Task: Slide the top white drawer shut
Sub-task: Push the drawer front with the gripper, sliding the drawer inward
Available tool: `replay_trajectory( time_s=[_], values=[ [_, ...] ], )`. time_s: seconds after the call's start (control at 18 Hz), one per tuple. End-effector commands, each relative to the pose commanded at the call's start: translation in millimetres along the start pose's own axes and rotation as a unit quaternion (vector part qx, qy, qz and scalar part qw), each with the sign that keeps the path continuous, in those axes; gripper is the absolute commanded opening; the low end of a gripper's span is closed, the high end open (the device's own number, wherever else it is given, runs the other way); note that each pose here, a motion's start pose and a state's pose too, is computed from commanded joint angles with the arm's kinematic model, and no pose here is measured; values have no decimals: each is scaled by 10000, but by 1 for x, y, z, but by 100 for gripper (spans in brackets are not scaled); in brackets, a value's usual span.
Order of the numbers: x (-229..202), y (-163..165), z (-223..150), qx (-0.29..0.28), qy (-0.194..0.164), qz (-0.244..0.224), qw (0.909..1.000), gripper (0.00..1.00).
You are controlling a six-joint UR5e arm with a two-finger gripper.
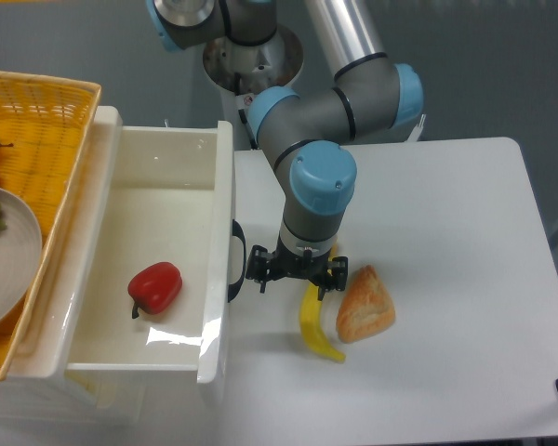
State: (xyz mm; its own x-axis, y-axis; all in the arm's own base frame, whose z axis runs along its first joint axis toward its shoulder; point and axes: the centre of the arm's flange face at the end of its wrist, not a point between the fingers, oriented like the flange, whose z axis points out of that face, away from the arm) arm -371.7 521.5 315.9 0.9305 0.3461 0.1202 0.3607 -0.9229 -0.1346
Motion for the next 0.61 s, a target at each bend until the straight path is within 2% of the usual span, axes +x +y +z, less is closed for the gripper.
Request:
replay_trajectory(
  time_s=[0.61],
  values=[
    [19, -3, -9, 45, 114, 69, 9999, 100]
  ],
)
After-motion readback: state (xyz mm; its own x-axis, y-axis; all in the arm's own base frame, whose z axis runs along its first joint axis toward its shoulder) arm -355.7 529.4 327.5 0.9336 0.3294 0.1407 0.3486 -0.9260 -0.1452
